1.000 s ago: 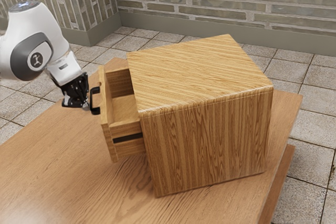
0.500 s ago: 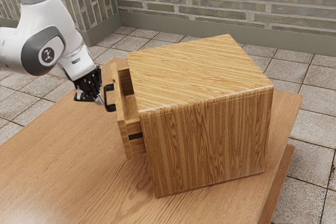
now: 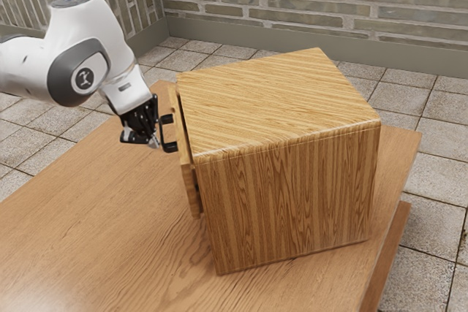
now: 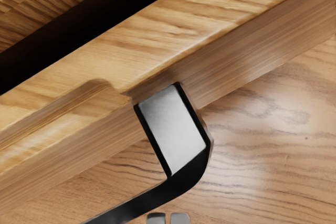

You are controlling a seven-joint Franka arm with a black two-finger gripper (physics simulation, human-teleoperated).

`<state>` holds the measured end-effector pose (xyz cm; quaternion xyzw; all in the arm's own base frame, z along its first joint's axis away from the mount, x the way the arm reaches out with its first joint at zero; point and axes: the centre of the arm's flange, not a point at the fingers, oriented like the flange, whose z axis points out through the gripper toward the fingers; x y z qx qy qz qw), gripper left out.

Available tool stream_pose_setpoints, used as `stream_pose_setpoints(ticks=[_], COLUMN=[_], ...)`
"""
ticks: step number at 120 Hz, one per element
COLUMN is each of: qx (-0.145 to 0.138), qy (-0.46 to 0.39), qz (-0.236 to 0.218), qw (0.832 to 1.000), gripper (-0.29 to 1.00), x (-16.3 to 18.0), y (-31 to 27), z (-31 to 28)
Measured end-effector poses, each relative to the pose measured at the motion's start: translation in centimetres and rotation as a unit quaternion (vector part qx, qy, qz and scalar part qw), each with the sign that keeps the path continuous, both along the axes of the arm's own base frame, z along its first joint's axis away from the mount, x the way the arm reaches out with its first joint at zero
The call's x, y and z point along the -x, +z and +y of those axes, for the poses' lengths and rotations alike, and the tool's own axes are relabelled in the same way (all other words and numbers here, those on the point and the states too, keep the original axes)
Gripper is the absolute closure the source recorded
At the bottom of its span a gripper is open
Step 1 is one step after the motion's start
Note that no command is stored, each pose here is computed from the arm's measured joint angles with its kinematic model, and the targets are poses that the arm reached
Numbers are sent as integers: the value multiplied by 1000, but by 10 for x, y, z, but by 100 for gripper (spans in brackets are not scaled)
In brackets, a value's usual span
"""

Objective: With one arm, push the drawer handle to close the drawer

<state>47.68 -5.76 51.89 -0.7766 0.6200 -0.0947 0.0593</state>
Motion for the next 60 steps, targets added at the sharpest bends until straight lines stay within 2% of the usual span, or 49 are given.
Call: stream_pose_setpoints(ticks=[60], qx=[6], qy=[-4], qz=[3], qw=[1000], gripper=[79], x=[-11], y=[-2], z=[-14])
